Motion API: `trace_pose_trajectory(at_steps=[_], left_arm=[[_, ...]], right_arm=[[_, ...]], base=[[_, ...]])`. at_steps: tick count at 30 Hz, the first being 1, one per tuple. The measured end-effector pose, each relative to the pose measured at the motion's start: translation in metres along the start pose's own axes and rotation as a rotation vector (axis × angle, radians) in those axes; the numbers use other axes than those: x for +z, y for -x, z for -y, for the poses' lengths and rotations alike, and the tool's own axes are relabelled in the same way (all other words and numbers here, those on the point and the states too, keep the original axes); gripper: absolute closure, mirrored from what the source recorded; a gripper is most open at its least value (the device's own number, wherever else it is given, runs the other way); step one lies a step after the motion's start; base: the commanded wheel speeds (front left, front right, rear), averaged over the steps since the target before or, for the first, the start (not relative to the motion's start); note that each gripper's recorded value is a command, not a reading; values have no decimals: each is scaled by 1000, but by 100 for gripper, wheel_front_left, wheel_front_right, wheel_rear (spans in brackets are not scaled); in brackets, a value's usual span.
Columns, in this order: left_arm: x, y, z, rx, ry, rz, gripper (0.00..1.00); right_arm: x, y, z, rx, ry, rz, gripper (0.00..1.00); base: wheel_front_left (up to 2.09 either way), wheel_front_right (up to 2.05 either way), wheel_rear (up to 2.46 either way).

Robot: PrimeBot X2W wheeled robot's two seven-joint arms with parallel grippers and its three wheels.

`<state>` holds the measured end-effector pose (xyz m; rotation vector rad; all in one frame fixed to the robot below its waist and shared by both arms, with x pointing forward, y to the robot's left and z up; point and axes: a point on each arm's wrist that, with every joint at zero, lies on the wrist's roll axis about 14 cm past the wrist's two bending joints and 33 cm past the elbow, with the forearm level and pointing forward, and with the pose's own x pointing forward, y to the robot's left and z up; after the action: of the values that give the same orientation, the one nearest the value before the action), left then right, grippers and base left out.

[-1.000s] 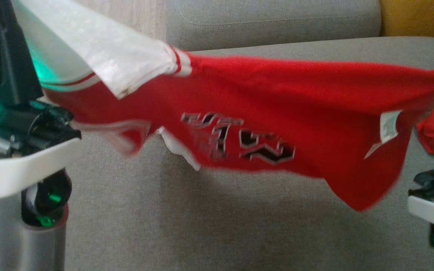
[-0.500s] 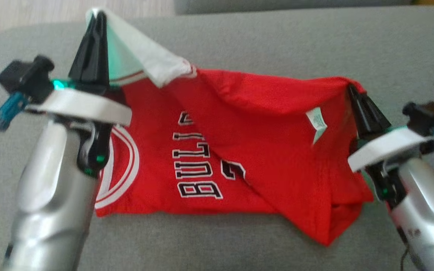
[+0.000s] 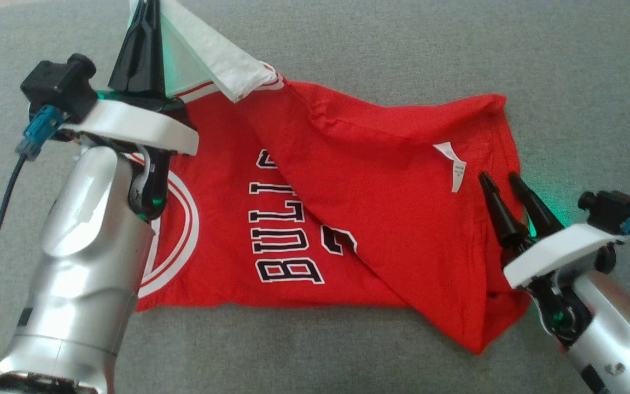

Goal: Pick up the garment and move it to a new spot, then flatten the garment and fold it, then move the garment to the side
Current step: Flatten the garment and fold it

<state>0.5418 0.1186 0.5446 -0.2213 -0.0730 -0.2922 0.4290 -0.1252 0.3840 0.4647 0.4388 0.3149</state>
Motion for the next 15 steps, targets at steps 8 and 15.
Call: trace_pose_trajectory(at_steps=[8,15], left_arm=[[-8,-1,-3,3,-10,-20,100],[-8,-1,-4,2,-18,-21,100]], right_arm=[[0,-4,0,9,-127,-48,0],[-2,-15,-4,23,-177,-139,0]], base=[[0,0,0],[0,0,0]])
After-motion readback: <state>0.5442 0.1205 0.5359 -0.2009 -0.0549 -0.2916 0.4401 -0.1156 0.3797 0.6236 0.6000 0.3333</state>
